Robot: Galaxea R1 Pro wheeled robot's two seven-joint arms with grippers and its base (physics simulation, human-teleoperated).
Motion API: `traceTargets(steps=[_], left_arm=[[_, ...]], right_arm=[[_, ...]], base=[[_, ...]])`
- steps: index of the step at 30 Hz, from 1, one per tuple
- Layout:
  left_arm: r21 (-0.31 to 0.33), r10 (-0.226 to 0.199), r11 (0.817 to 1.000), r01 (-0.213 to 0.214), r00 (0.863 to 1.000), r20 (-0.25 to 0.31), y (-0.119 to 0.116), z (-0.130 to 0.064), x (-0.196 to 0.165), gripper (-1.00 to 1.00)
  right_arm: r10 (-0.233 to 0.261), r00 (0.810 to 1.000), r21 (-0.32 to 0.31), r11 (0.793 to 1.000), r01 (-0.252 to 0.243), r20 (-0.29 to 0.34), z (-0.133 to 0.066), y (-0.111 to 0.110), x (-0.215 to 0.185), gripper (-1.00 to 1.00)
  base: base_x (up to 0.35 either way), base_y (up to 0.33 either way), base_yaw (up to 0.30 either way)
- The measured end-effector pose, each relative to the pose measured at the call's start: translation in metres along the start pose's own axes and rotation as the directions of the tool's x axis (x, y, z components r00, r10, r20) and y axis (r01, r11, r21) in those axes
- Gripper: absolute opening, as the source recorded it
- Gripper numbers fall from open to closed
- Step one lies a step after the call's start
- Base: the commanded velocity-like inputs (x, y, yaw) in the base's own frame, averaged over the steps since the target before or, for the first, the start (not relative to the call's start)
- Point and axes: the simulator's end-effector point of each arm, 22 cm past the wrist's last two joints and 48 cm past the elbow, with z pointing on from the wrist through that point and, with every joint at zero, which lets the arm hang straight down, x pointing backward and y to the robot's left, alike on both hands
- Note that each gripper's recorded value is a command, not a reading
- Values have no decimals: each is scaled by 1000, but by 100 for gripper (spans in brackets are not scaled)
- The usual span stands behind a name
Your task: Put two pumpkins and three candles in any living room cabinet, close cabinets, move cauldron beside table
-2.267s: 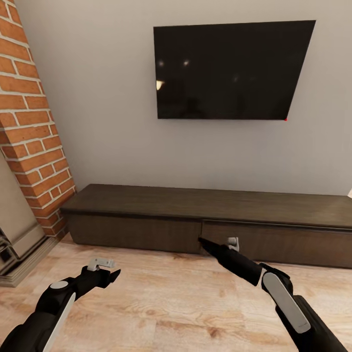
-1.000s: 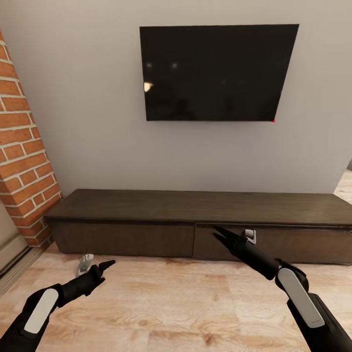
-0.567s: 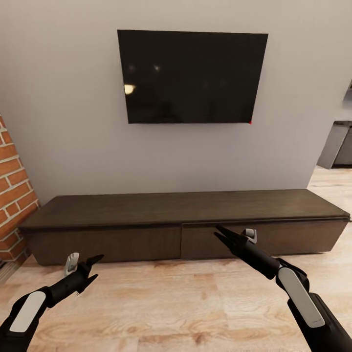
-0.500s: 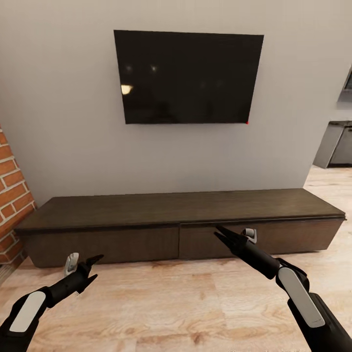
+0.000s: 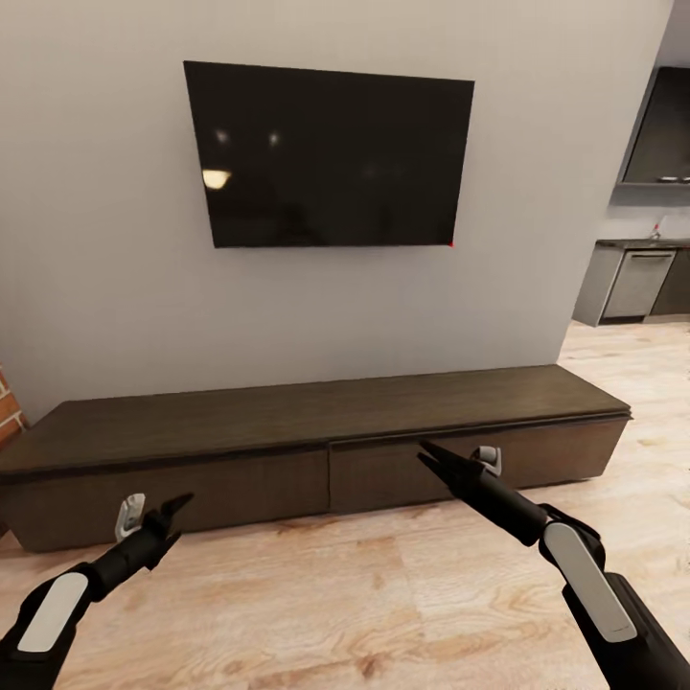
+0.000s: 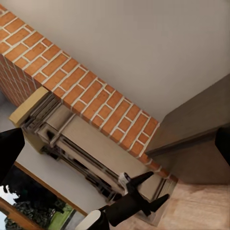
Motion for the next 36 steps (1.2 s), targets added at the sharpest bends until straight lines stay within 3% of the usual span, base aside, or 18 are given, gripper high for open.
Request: traceTargets(steps=[7,16,20,36], left_arm=[[3,-6,1000,6,996,94,2,-6,-26,100],[0,-6,1000,6,994,111,3,-8,-30,100],[-2,7,1000,-6,989,149,3,-8,-37,100],[-25,3,1000,1,986,169,9,-6,-38,100]], right_arm=[[-1,1000,2,1000,1,0,2,0,1,100],[-2,1000,12,1000,2,-5,2,-4,4,100],[-4,1000,10,1000,4,-5,2,-2,4,100],[-7,1000,7,1000,7,-7,3,-1,3,100]], base=[[53,4,-4],[300,86,0],[244,102,0],[18,3,0]])
